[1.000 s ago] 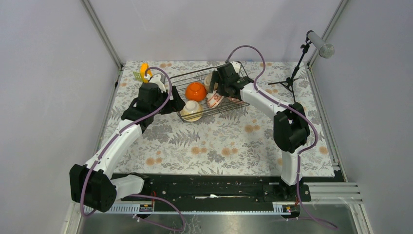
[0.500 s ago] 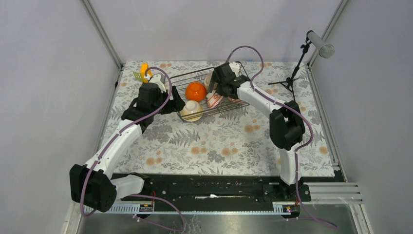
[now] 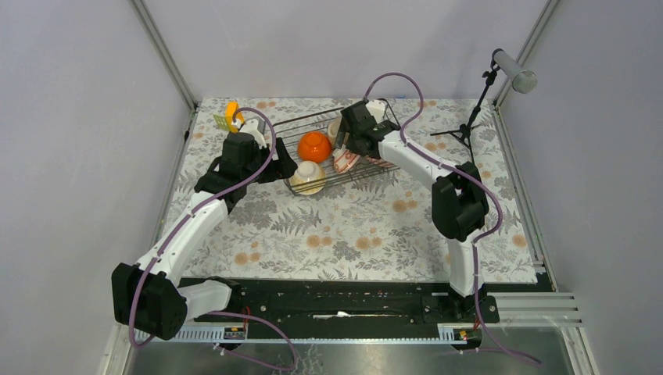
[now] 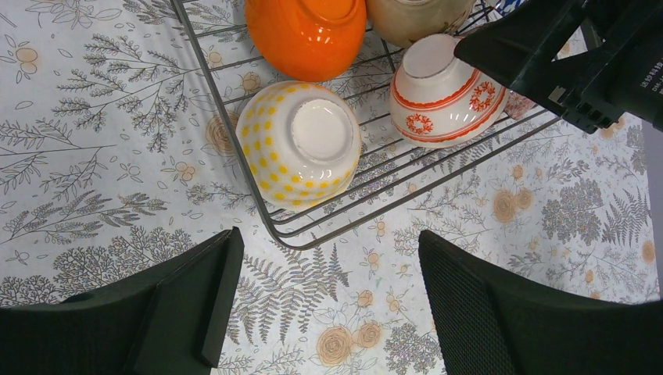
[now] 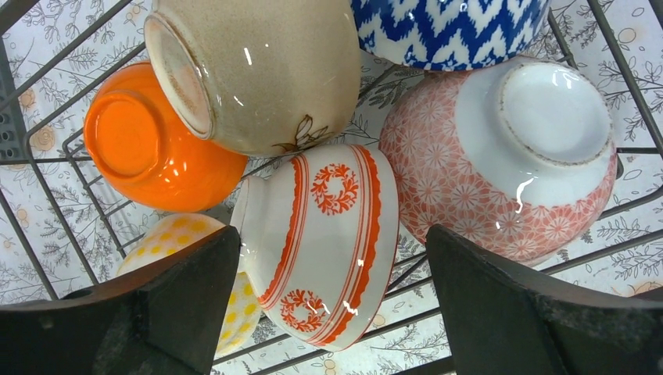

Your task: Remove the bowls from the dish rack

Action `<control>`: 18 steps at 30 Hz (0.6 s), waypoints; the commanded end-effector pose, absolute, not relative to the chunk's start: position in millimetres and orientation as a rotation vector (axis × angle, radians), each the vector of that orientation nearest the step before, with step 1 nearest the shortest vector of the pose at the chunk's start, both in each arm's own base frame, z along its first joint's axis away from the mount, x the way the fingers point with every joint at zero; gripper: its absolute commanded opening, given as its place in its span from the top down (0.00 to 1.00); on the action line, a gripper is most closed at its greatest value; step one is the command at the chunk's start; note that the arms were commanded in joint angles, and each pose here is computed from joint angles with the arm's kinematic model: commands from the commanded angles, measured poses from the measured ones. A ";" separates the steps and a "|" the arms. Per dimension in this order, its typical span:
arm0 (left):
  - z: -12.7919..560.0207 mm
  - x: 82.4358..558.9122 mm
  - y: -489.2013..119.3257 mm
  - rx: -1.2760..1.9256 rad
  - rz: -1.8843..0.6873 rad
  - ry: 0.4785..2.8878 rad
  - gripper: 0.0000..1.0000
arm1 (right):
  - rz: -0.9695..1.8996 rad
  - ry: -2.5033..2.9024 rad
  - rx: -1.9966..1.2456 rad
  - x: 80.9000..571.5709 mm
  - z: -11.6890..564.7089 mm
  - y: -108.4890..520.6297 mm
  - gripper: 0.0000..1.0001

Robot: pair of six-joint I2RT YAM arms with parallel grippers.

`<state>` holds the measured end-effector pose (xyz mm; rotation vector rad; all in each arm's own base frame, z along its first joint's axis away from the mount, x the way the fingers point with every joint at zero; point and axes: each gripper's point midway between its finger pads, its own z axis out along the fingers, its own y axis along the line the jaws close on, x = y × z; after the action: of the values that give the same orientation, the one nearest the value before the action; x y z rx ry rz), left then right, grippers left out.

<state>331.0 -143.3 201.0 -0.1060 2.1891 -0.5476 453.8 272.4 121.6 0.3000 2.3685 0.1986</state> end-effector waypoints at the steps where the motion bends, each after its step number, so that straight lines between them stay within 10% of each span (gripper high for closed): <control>1: 220.1 337.7 -143.8 -0.088 -0.548 2.136 0.13 | 0.129 2.321 0.349 446.1 139.9 254.9 0.06; 18: 220.3 337.1 -145.7 -0.089 -0.561 2.139 0.13 | 0.246 2.301 0.236 445.2 175.1 269.6 0.00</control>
<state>331.0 -143.3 201.0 -0.1062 2.1892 -0.5482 439.1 258.2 126.2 0.2971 2.3746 0.1564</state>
